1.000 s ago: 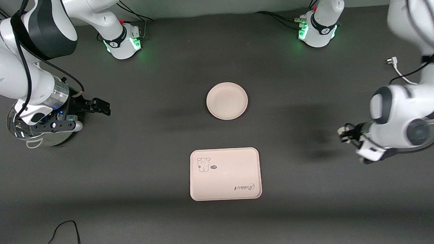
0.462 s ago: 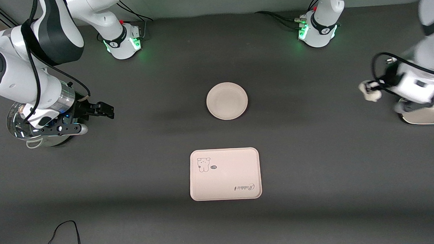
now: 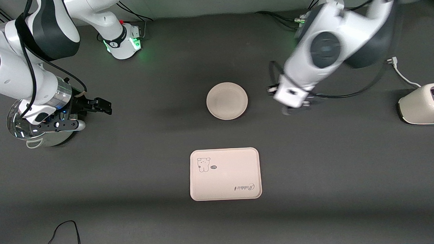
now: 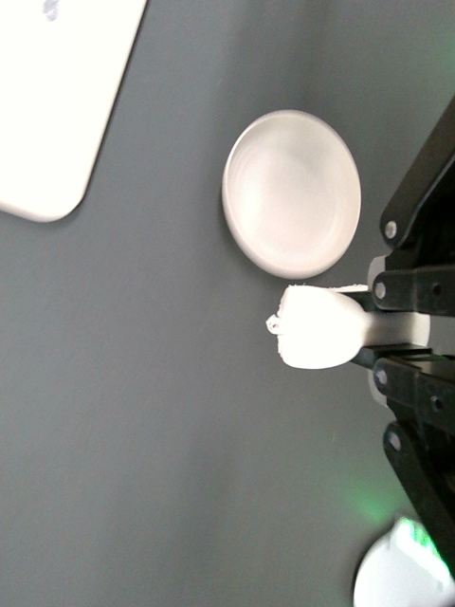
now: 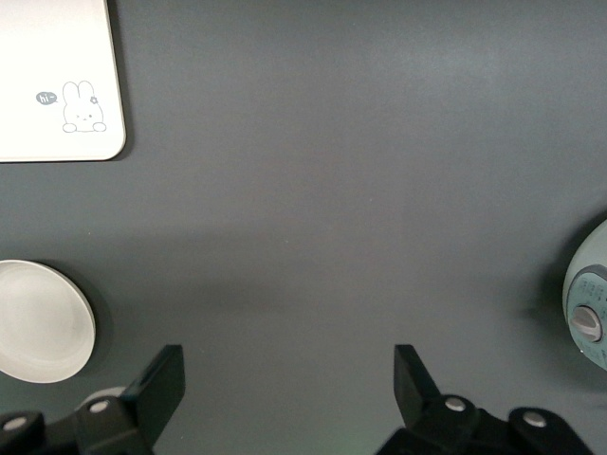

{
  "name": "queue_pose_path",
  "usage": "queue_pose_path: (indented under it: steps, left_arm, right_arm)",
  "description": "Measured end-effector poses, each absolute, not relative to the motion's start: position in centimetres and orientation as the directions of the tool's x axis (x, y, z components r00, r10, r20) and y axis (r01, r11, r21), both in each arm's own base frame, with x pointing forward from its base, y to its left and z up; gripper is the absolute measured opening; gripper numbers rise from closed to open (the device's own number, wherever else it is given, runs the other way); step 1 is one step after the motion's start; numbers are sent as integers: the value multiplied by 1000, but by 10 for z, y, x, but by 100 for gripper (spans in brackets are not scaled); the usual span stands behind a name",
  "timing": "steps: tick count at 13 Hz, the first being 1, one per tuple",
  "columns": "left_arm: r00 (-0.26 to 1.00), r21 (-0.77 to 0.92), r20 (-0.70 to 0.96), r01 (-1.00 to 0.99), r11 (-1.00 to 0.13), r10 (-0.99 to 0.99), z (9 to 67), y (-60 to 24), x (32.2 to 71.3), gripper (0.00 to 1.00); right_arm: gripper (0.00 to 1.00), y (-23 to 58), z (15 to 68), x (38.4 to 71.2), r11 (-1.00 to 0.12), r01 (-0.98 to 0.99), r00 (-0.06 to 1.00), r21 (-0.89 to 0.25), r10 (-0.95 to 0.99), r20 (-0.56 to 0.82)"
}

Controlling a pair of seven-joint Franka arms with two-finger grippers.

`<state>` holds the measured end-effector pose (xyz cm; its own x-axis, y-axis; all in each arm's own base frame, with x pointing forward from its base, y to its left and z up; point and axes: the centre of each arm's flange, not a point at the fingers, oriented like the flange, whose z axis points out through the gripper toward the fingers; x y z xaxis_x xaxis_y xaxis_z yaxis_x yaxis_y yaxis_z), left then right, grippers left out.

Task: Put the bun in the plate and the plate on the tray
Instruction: 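Carry the bun with the left gripper over the white plate, then release the bun onto the plate while the right gripper approaches the plate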

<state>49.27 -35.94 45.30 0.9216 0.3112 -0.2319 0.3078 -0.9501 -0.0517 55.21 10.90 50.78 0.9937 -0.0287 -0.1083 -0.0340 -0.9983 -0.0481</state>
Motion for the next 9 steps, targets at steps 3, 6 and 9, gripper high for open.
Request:
queue_pose_path:
  steps: [3, 6, 9]
  left_arm:
    - [937, -118, -167, 291, -950, 308, 364, -459, 435, 20]
    - [915, -100, -127, 371, -923, 382, 277, -512, 398, 19]
    - [914, -112, -111, 380, -918, 391, 226, -520, 390, 20]
  right_arm:
    - [98, 121, 508, 550, -999, -14, 994, -49, -8, -109]
    - [100, 132, 505, 549, -999, -16, 994, -48, -11, -109]
    - [100, 139, 492, 557, -998, -39, 995, -52, -34, -91]
